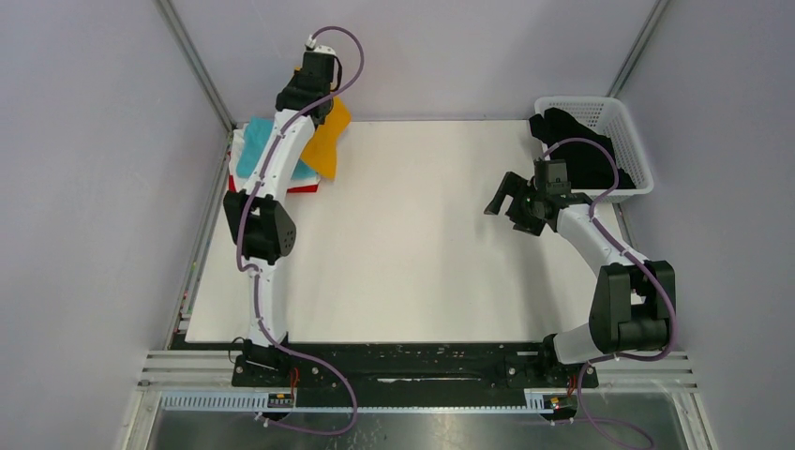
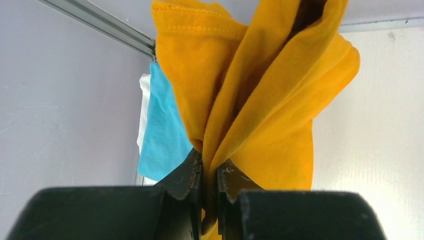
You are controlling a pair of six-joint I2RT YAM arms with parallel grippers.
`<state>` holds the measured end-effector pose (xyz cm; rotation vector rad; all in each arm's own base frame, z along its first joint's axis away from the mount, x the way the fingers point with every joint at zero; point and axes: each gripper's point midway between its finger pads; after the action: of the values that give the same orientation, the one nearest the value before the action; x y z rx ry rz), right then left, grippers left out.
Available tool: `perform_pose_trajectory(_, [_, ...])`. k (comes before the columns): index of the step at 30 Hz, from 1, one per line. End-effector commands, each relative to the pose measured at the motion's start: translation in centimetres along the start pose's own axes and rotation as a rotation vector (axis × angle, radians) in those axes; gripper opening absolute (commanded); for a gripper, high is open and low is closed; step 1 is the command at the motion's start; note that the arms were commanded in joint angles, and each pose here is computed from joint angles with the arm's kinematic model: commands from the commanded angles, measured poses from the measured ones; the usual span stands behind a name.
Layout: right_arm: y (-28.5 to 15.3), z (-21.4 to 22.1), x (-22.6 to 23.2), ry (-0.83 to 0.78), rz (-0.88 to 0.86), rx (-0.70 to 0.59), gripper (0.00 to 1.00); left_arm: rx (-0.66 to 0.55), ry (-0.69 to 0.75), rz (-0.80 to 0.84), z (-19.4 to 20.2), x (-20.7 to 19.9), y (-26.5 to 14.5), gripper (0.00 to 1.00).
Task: Fold and stack the t-shirts
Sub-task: Put the neatly folded tshirt into the corner of the board with the left arm
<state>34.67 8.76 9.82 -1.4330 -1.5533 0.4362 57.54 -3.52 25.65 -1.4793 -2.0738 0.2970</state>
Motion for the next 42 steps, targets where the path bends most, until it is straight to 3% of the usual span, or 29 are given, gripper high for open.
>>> perform_pose_trajectory(1, [-0.6,-1.4,0.4,-0.019,0.009,-0.035,1.0,-0.196,-0.172,0.008,-7.4,4.3,-5.9,0.0])
perform_pose_trajectory(9, [-0.3,-1.2,0.2,-0.012,0.02,-0.021,1.0,-0.171,-0.175,-0.01,-6.4,5.1,-4.3,0.0])
perform_pose_trajectory(24, [0.0,-1.1,-1.1,-0.011,0.094,0.001,0.99,0.047,-0.299,-0.074,2.7,9.1,8.4,0.0])
perform_pose_trajectory(25, [0.0,-1.1,-1.1,-0.011,0.096,0.001,0.99,0.051,-0.311,-0.092,3.2,9.7,9.1,0.06])
perform_pose_trajectory(28, [0.0,-1.1,-1.4,-0.01,0.111,0.002,0.99,0.042,-0.31,-0.166,4.0,11.1,10.8,0.42])
perform_pose_trajectory(29, [0.0,-1.1,-1.5,-0.01,0.117,0.002,0.99,0.035,-0.306,-0.199,4.0,11.6,11.1,0.73])
perform_pose_trajectory(30, [0.0,-1.2,-1.6,-0.01,0.123,0.0,0.99,0.03,-0.308,-0.226,4.0,12.0,11.2,0.91])
perform_pose_trajectory(31, [-0.1,-1.1,-1.7,-0.01,0.129,0.002,0.99,0.025,-0.317,-0.252,3.9,12.3,11.1,0.99])
perform_pose_trajectory(36, [-1.2,-1.3,-1.9,-0.004,0.147,-0.027,0.99,0.013,-0.392,-0.267,3.2,12.7,8.4,0.99])
perform_pose_trajectory(42, [-2.9,-1.5,-1.7,-0.03,0.121,-0.123,0.99,-0.038,-0.516,-0.088,2.0,9.8,0.0,0.99])
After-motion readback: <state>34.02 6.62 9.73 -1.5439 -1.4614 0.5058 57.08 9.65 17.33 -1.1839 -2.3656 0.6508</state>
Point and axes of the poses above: each gripper's point midway between its finger pads, its own y axis out along the fingers, its own x axis along the line the jaws close on, z = x × y, and after that the axes turned 7 degrees about -y, right-handed
